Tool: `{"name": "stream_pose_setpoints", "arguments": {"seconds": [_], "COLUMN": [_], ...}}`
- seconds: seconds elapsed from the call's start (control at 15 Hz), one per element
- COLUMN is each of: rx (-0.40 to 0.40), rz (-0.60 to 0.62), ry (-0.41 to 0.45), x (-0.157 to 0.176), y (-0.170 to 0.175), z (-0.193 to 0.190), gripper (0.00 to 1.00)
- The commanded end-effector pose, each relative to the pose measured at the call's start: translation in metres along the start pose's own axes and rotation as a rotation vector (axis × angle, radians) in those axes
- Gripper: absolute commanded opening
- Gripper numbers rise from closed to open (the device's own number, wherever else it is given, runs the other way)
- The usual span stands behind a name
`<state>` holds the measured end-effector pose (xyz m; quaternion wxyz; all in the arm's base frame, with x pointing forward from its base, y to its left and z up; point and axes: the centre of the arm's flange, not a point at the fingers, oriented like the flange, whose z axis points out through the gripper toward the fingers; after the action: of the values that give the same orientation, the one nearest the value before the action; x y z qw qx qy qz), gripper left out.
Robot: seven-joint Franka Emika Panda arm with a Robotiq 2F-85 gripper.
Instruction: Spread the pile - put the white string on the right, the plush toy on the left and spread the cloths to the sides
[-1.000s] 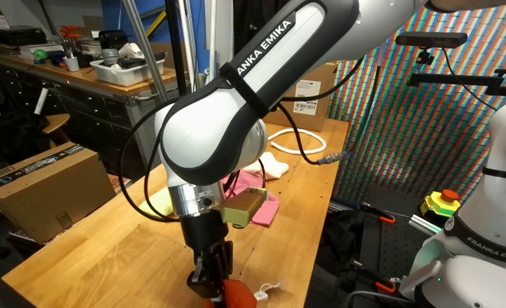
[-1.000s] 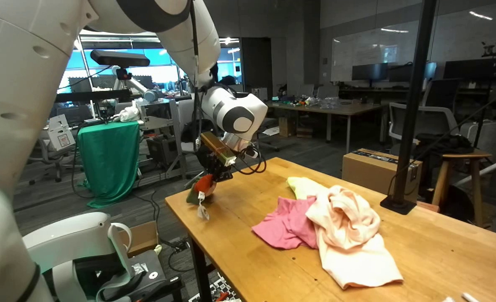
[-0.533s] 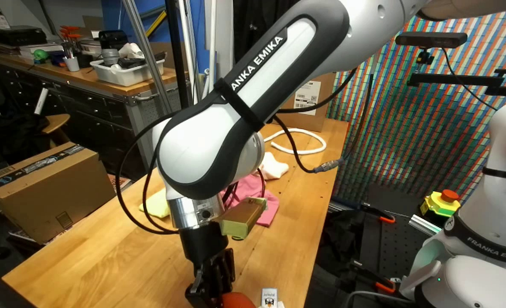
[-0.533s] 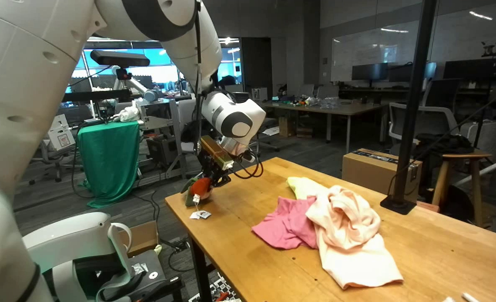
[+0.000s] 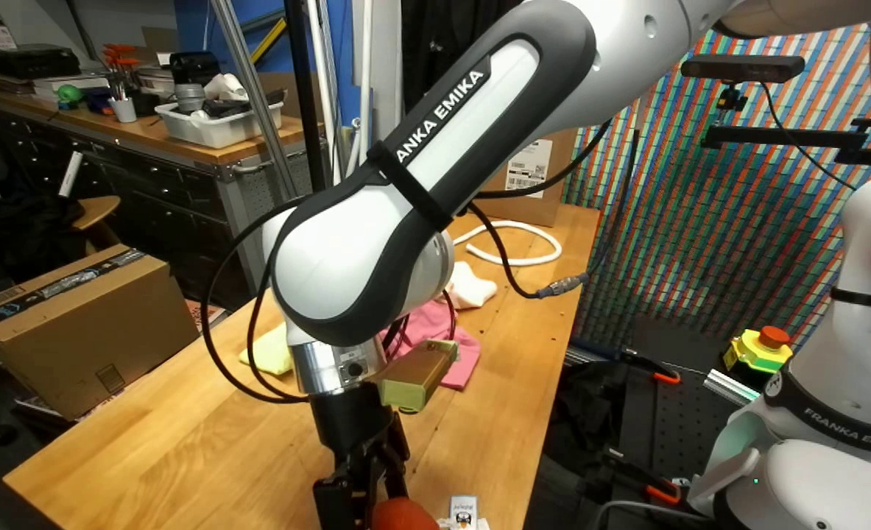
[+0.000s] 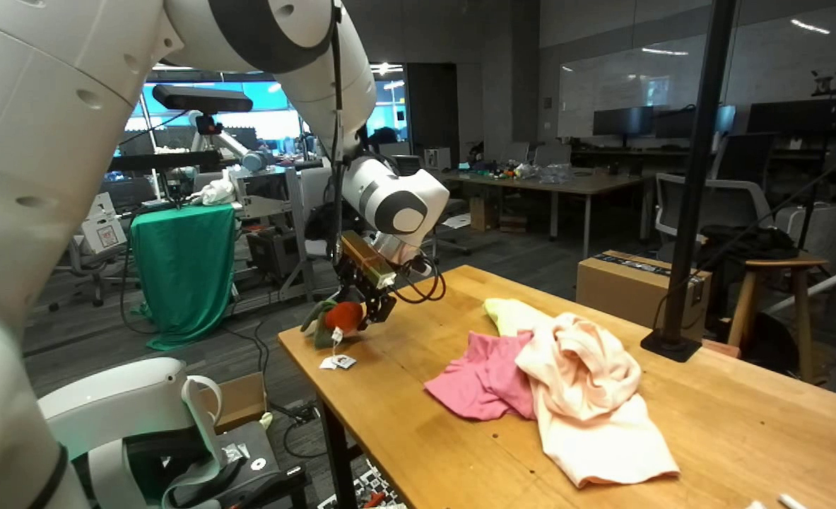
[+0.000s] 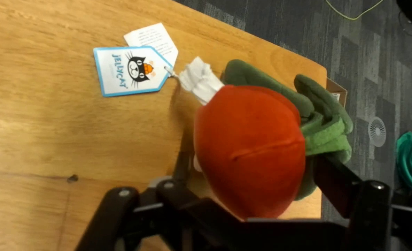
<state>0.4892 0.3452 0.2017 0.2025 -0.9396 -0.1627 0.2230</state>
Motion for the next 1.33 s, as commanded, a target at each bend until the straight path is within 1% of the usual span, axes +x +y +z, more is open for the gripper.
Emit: {"name": "stream_pose_setpoints", "arguments": {"seconds": [0.0, 0.4, 0.73, 0.87, 1.13, 1.27], "rx": [-0.022, -0.019, -0.073, -0.137, -0.357, -0.443], "rz": [0.004, -0.007, 0.006, 0.011, 0.024, 0.038], "ry": [0.025, 0.070, 0.130, 0.155, 0.217, 0.260], "x": [0.004, 0.000, -0.007, -0.010, -0.006, -0.004], "y": [-0.007, -0.024, -0.033, -0.029, -0.005, 0.007], "z": [-0.016, -0.044, -0.067, -0.073, -0.076, -0.079], "gripper": [1.00, 1.00, 1.00, 1.00, 1.00, 1.00]}}
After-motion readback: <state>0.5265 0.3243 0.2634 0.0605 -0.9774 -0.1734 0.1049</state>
